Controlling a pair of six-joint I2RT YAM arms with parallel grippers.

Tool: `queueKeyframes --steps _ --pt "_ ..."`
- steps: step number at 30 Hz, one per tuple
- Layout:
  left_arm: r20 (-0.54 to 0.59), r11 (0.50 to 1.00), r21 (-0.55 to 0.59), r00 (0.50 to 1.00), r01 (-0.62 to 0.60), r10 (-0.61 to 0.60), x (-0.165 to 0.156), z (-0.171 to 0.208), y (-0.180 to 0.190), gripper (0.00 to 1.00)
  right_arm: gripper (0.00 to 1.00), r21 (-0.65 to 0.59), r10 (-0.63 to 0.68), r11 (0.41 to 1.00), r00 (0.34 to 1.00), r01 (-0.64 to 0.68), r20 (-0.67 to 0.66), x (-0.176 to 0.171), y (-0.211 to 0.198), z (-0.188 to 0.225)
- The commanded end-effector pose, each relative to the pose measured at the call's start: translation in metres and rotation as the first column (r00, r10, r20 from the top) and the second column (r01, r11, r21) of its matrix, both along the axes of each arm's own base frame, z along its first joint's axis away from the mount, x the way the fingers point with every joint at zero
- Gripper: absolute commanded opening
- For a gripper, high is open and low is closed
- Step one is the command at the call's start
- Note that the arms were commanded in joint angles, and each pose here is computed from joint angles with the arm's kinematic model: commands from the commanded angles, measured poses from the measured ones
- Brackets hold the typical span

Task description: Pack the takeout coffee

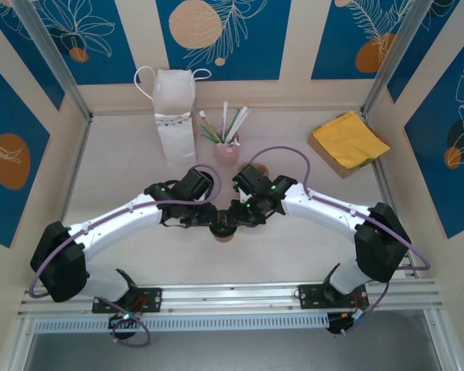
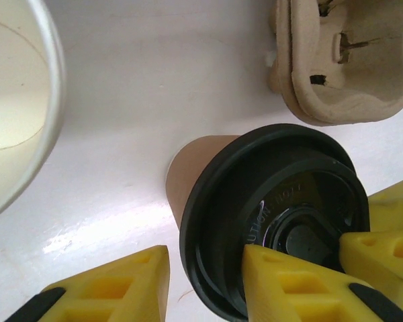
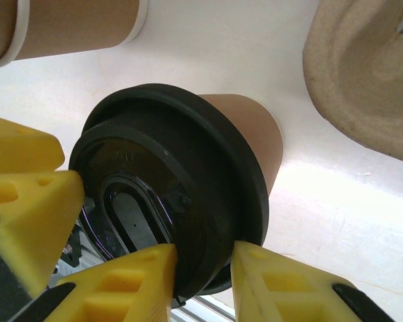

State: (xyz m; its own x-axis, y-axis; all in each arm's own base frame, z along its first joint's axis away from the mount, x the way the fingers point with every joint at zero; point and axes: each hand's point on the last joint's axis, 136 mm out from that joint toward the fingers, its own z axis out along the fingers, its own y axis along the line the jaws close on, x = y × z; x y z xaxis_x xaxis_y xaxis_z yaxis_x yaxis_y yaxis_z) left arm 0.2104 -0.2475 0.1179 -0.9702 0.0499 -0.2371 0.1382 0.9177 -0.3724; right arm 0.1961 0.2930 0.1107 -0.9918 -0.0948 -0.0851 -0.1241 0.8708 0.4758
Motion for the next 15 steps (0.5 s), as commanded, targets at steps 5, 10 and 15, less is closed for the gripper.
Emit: queueKeyframes --steps 5,10,15 --pt "-0.02 0.998 -0.047 0.999 0.034 -0.035 -0.017 0.019 -0.004 0.35 0.28 -0.207 -0.003 0.978 0.995 -0.019 -0.103 -0.023 -0.03 -0.043" --pt "-0.049 0.998 -0.048 0.998 0.048 -0.05 -0.026 0.01 -0.004 0.35 0.28 -0.207 -0.005 0.978 0.994 -0.017 -0.106 -0.023 -0.029 -0.043" --pt "-0.081 0.999 -0.007 0.995 0.05 -0.051 -0.03 -0.006 0.0 0.32 0.28 -0.203 -0.004 0.979 0.994 -0.018 -0.105 -0.023 -0.028 -0.042"
